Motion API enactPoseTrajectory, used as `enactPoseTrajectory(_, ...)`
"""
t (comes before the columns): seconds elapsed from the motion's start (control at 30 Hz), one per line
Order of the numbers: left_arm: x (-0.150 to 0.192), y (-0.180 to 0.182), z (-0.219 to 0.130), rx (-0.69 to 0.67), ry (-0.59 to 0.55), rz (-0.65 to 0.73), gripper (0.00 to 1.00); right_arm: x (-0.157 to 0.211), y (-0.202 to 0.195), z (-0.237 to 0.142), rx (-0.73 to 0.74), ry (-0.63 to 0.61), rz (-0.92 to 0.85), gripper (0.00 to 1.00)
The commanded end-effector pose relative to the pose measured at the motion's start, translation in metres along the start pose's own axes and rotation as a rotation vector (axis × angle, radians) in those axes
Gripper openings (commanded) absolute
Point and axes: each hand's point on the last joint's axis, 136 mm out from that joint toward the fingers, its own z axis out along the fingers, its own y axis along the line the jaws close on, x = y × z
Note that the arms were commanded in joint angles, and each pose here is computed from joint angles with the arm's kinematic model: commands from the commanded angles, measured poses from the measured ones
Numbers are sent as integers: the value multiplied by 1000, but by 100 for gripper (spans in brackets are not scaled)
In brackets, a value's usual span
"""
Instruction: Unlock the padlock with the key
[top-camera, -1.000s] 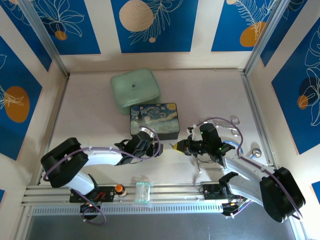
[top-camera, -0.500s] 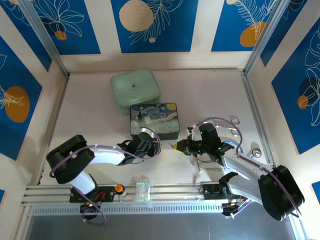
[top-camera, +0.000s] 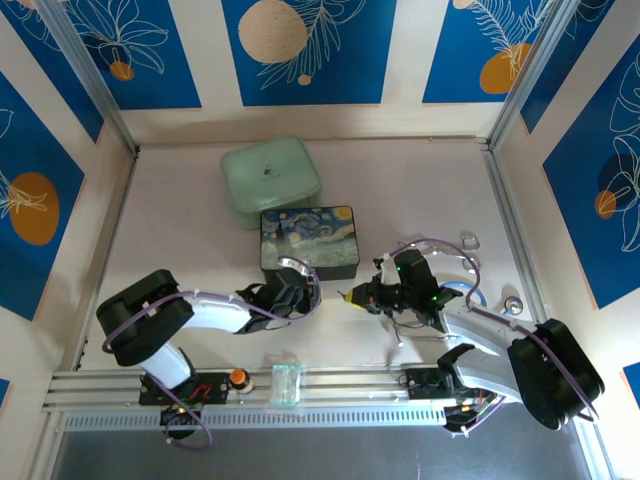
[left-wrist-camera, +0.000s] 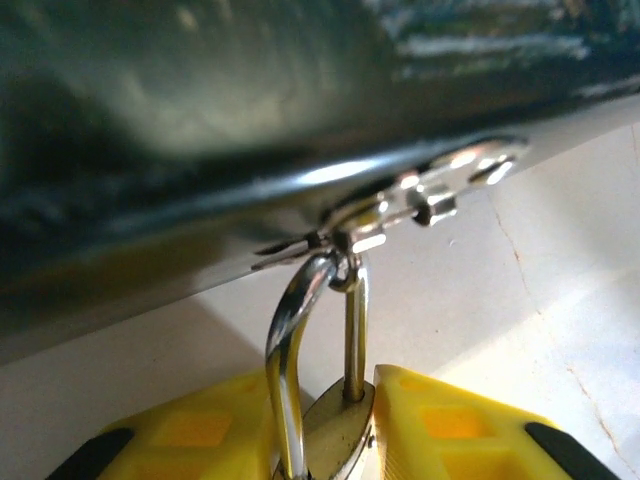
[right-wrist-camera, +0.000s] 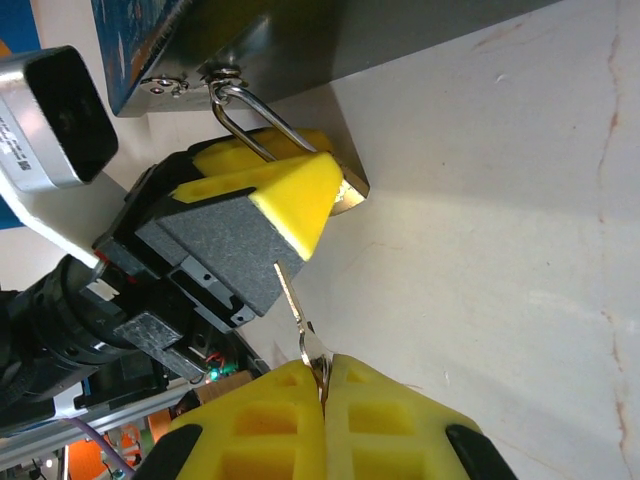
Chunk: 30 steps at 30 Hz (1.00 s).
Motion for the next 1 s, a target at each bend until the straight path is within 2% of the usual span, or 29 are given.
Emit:
enactPoseTrajectory(0.0,5,4,2,-33,-12,3,29,3,-3,3,4,4,7,0)
enactPoseTrajectory(0.2,9,3,-1,-53,-23,-10,26,6,-6,6,19,10,14,0)
enactPoseTrajectory(0.3,8,1,-1,-38,-27,-43,16,7,-9,8,27,9,24,0)
enactPoseTrajectory(0.43,6,0,-4,-18,-45,-127,10,8,-9,12,11,0,55,0)
enactPoseTrajectory(0.7,-6,-8,-18,33,-85,-326,6,19,-11,23,-23,58,152,0)
enactPoseTrajectory(0.97,-11,-16,-24,126,-111,-511,1,27,3,36,-130,131,185,0)
